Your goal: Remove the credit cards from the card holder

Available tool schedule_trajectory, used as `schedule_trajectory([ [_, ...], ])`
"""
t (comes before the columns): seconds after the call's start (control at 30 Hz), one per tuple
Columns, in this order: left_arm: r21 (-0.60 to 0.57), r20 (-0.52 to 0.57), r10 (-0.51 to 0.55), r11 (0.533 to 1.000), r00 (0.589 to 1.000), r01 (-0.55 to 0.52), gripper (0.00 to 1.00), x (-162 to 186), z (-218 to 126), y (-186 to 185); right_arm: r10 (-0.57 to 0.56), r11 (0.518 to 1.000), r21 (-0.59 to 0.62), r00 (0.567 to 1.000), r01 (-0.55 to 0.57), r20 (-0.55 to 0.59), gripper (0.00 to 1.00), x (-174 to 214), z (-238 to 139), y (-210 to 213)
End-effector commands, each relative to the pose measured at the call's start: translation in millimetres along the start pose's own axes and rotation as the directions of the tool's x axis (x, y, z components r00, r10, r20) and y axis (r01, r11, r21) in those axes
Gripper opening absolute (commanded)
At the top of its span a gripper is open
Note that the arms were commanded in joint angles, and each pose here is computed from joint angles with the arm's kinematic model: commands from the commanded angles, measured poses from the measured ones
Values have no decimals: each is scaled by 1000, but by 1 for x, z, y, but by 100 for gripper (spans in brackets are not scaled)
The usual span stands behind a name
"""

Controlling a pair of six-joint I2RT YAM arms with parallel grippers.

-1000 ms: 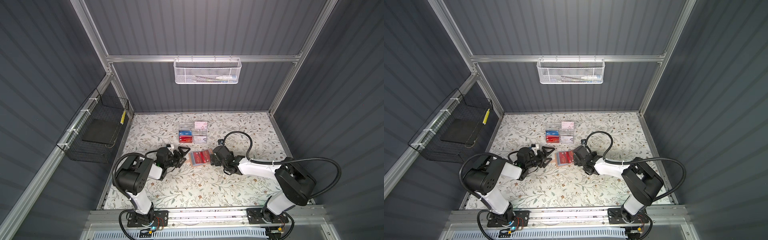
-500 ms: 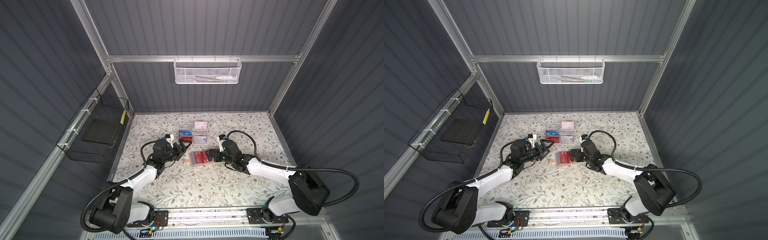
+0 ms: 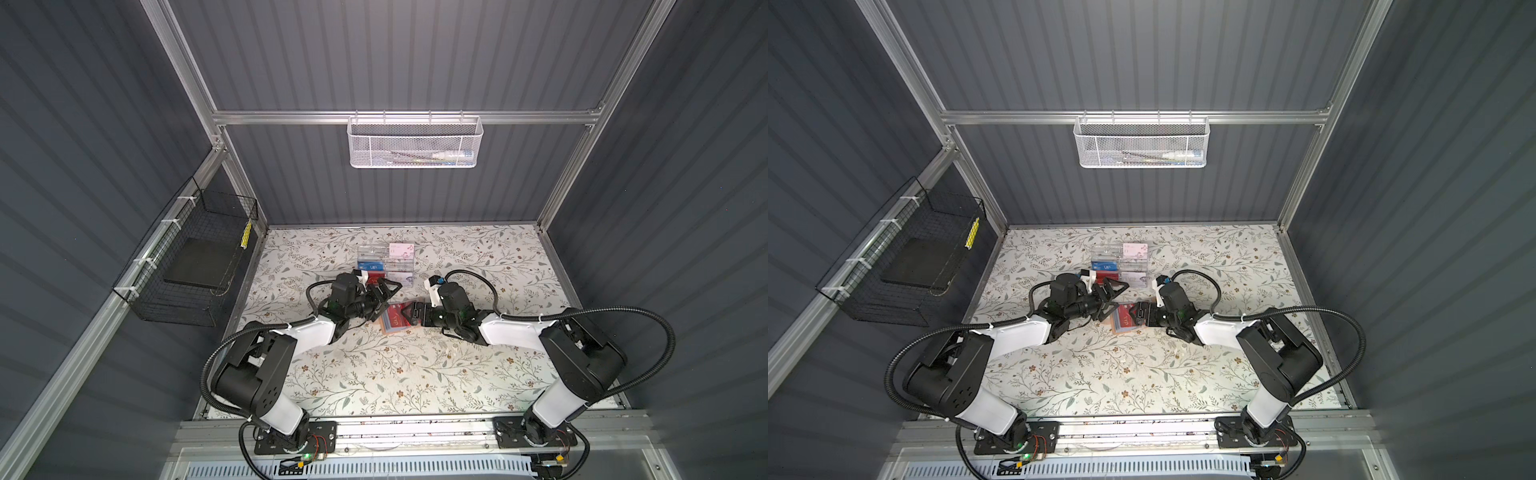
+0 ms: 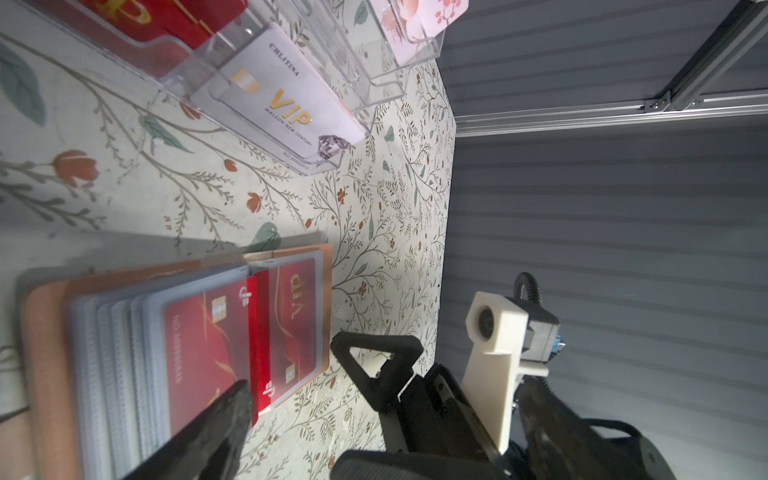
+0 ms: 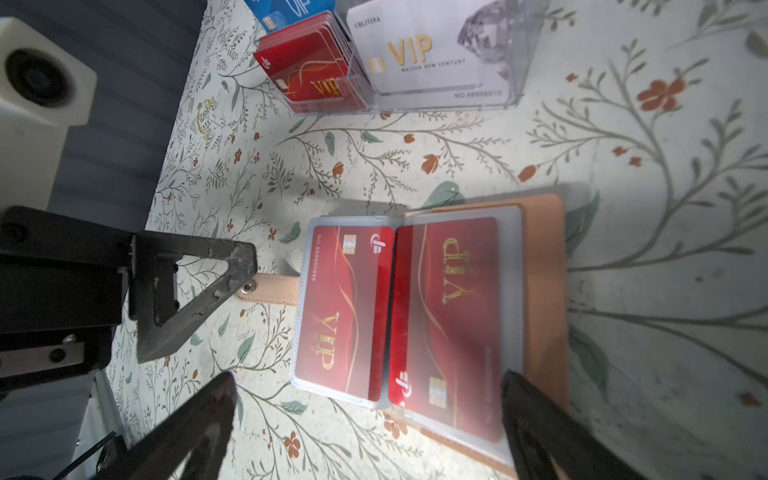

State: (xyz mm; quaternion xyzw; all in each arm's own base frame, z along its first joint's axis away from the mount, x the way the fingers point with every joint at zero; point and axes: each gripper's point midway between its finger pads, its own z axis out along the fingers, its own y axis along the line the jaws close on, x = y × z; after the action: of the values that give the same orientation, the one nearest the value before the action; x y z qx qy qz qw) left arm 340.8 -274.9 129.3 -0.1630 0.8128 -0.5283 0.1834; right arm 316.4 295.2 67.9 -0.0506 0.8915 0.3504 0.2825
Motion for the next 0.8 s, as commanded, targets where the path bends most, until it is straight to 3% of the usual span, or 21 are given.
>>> schedule_trajectory([
  [0.0, 37, 3, 17, 999, 1000, -17, 100, -1, 12, -18, 28, 999, -39, 1000, -28, 9, 99, 0, 4, -1],
  [0.4, -32, -10, -29, 999, 1000, 29, 100, -1, 45, 10, 78, 997, -24, 997, -78, -10, 99, 22, 6, -24],
  [0.77, -83, -21, -61, 995, 998, 59, 100, 3, 54, 34, 98, 995, -20, 995, -98, -24, 99, 35, 10, -33],
])
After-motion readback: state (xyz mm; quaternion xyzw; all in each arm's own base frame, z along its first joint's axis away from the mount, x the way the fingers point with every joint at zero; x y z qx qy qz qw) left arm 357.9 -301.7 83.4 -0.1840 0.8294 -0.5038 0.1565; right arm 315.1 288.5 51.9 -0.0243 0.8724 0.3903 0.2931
